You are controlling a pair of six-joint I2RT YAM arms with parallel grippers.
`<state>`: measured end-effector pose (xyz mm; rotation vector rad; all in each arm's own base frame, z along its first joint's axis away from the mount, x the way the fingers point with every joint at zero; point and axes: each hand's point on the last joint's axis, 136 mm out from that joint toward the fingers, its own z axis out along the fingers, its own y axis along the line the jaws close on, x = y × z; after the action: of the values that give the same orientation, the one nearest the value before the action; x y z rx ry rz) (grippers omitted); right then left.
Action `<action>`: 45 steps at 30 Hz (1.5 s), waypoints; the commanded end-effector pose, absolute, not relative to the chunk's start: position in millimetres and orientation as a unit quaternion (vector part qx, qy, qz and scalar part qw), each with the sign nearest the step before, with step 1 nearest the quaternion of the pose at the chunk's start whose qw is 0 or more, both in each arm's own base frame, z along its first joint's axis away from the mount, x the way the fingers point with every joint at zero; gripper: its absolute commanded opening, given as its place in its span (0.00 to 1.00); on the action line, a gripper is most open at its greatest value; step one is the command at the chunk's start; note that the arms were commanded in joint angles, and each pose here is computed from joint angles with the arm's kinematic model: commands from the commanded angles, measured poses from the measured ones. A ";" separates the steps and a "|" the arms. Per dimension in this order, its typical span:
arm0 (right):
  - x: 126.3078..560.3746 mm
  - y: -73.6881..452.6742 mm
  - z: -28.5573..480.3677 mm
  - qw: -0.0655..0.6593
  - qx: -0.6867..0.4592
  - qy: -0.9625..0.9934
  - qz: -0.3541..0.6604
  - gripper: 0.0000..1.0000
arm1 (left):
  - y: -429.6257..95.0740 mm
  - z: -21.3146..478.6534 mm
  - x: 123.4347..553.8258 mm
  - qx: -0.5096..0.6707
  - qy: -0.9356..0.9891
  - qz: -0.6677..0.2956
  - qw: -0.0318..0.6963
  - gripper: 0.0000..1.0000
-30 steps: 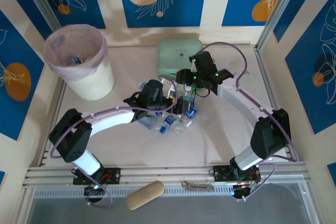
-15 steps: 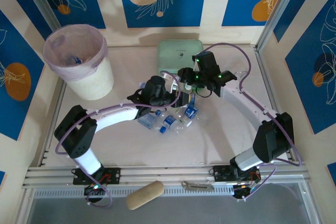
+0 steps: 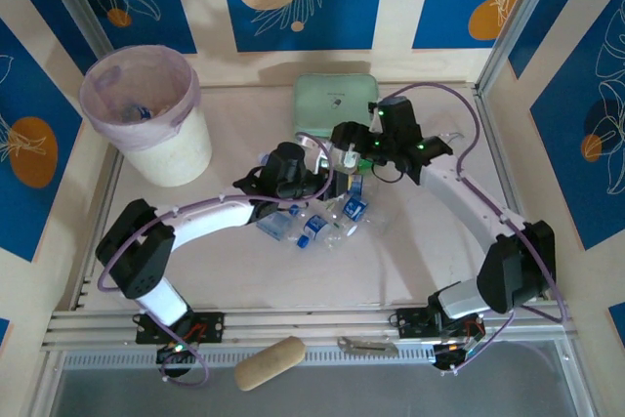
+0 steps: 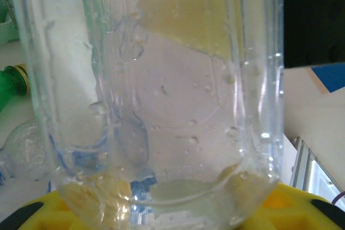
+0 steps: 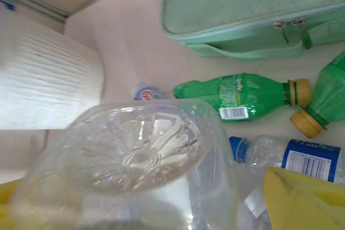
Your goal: Put the plastic bottles in the bin
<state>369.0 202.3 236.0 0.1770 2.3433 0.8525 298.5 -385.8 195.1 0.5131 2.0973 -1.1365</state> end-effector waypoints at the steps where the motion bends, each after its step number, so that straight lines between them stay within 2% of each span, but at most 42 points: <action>1: 364.4 190.3 272.2 0.342 0.076 0.855 0.381 0.86 | -369.6 196.8 298.4 0.194 0.815 -0.415 0.355 0.38; 9: 353.7 149.9 280.5 0.361 0.122 0.824 0.420 0.89 | -335.7 212.3 313.7 0.186 0.824 -0.375 0.381 0.38; 14: 349.2 144.5 268.0 0.351 0.124 0.833 0.409 0.89 | -299.9 243.8 335.6 0.204 0.827 -0.315 0.419 0.38; 22: 346.5 151.4 241.9 0.315 0.127 0.845 0.413 0.89 | -211.7 319.1 386.1 0.183 0.838 -0.191 0.478 0.38; 33: 347.8 154.7 229.5 0.306 0.121 0.855 0.402 0.89 | -73.0 418.9 431.5 0.072 0.806 -0.074 0.583 0.37; 38: 347.0 153.3 224.1 0.302 0.123 0.859 0.395 0.89 | -20.3 425.8 449.5 0.016 0.806 -0.047 0.590 0.36; 45: 343.5 149.4 223.7 0.305 0.122 0.863 0.383 0.90 | 39.2 391.6 474.7 -0.071 0.827 -0.045 0.555 0.35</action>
<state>349.8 149.6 228.0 0.3430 2.2638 1.0344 466.6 25.1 403.2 -0.1030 1.9186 -0.0811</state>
